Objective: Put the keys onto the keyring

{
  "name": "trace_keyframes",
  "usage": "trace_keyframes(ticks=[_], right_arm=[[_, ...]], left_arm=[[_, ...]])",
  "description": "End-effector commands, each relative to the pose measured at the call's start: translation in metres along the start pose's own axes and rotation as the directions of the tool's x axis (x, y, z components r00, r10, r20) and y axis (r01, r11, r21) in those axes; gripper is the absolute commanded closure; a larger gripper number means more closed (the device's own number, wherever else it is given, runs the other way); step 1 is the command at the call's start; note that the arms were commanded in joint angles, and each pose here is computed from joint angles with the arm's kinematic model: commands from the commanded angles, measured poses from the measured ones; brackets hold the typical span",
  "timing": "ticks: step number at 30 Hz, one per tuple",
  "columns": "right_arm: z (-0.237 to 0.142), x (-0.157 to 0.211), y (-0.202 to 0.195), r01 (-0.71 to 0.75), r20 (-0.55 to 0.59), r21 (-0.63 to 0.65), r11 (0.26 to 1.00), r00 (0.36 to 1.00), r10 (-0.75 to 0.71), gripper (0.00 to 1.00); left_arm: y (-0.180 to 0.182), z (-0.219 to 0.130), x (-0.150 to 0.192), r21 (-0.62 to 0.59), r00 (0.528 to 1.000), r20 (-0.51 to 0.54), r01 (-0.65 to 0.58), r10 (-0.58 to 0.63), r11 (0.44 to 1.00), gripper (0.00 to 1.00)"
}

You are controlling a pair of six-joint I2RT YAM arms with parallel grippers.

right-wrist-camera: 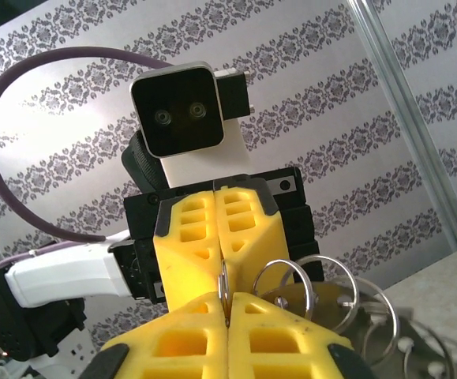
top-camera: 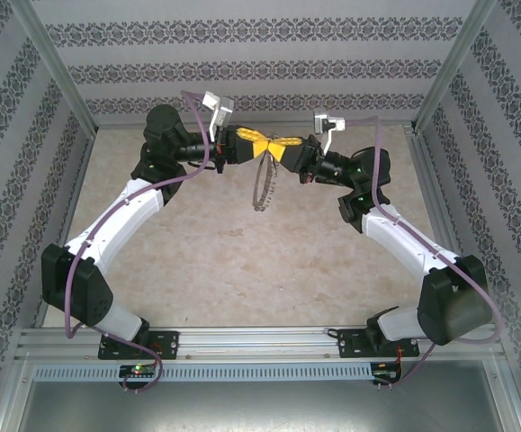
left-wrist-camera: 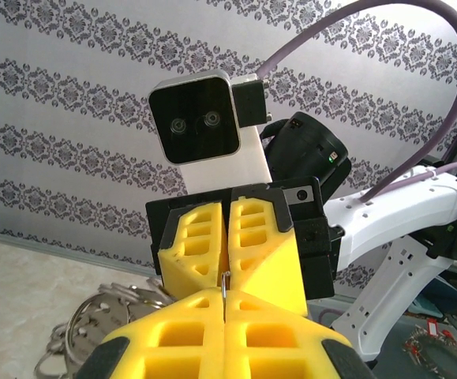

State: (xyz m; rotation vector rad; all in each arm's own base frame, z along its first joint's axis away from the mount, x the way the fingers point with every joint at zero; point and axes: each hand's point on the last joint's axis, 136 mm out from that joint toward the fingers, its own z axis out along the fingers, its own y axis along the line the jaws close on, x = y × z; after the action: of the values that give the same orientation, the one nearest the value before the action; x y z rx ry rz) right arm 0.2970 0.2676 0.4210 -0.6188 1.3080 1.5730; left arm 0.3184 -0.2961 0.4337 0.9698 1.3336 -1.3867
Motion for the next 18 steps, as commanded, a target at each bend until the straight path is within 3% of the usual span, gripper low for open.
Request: trace_keyframes(ticks=[1, 3, 6, 9, 18], right_arm=[[0.003, -0.001, 0.01, 0.034, 0.007, -0.041, 0.999, 0.999, -0.033, 1.0], [0.0, -0.002, 0.008, 0.036, 0.002, -0.034, 0.999, 0.999, -0.036, 1.0], [-0.002, -0.004, 0.004, 0.047, -0.031, -0.023, 0.999, 0.998, -0.048, 1.0], [-0.004, -0.006, 0.004, 0.056, -0.091, -0.027, 0.998, 0.994, -0.058, 1.0], [-0.011, 0.018, -0.021, 0.1, -0.37, 0.056, 0.993, 0.926, -0.072, 1.0]], left_arm=[[-0.006, 0.004, -0.011, 0.007, 0.998, 0.04, -0.051, 0.051, 0.999, 1.0], [-0.002, 0.002, -0.014, -0.027, 0.997, 0.043, -0.056, 0.057, 0.998, 0.98], [0.0, -0.003, -0.017, -0.068, 0.996, 0.022, -0.083, 0.084, 0.994, 0.77], [-0.002, -0.014, -0.022, -0.109, 0.991, -0.02, -0.133, 0.131, 0.985, 0.64], [-0.008, -0.038, -0.01, -0.135, 0.965, -0.198, -0.201, 0.172, 0.97, 0.54]])
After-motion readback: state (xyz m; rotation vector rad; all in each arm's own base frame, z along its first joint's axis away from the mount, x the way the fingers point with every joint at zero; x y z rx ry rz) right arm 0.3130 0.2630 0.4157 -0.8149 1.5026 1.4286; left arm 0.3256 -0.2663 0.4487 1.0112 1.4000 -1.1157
